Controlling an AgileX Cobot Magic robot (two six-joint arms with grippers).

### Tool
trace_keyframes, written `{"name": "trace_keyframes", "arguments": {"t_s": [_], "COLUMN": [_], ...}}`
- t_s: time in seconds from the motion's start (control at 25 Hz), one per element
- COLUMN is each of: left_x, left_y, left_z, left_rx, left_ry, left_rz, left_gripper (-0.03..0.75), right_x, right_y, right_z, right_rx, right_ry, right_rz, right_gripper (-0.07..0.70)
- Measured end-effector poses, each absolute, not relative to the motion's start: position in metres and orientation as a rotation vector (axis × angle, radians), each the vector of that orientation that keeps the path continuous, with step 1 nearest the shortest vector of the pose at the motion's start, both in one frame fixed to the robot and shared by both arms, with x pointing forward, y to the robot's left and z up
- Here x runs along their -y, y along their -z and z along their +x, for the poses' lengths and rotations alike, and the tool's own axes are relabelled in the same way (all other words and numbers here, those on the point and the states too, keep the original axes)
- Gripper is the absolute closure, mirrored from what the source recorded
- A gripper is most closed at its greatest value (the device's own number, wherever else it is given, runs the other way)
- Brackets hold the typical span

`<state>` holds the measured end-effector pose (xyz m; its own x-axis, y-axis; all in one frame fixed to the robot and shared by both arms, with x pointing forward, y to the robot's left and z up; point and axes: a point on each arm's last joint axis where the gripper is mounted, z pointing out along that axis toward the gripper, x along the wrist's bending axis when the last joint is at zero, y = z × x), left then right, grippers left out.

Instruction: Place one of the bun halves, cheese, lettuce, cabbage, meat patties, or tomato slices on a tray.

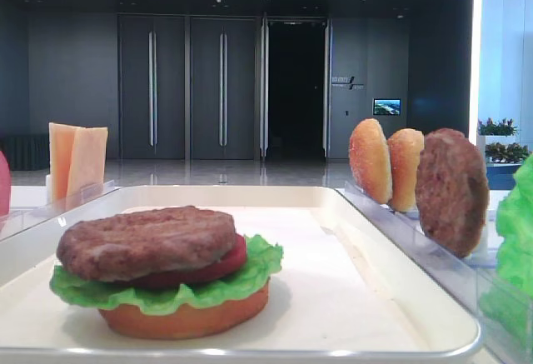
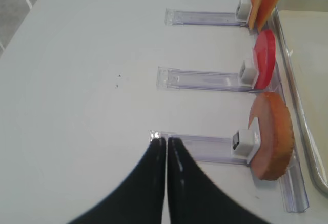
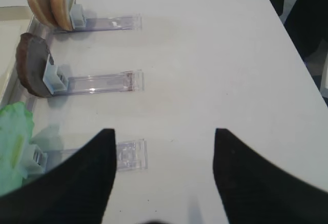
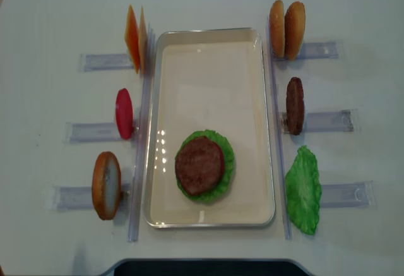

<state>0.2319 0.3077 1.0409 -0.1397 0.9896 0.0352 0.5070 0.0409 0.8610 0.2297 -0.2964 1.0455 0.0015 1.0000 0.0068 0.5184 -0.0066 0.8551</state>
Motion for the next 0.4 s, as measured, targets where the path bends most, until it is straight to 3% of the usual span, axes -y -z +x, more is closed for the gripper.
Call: {"name": "trace_keyframes", "arguments": {"t_s": [0.4], "left_x": [-0.3077], "left_y": [-1.0409], "left_z": [0.2319], "left_rx": [-1.713], "left_ry": [-1.014], "left_rz": [1.518], "left_gripper": [0.716], "right_x": [0.2964], "right_y": [-1.0455], "right_z": [0.2297], "right_rx": [-1.595], "right_ry": [-0.906], "right_rz": [1.604], "right_gripper": [0.223]}}
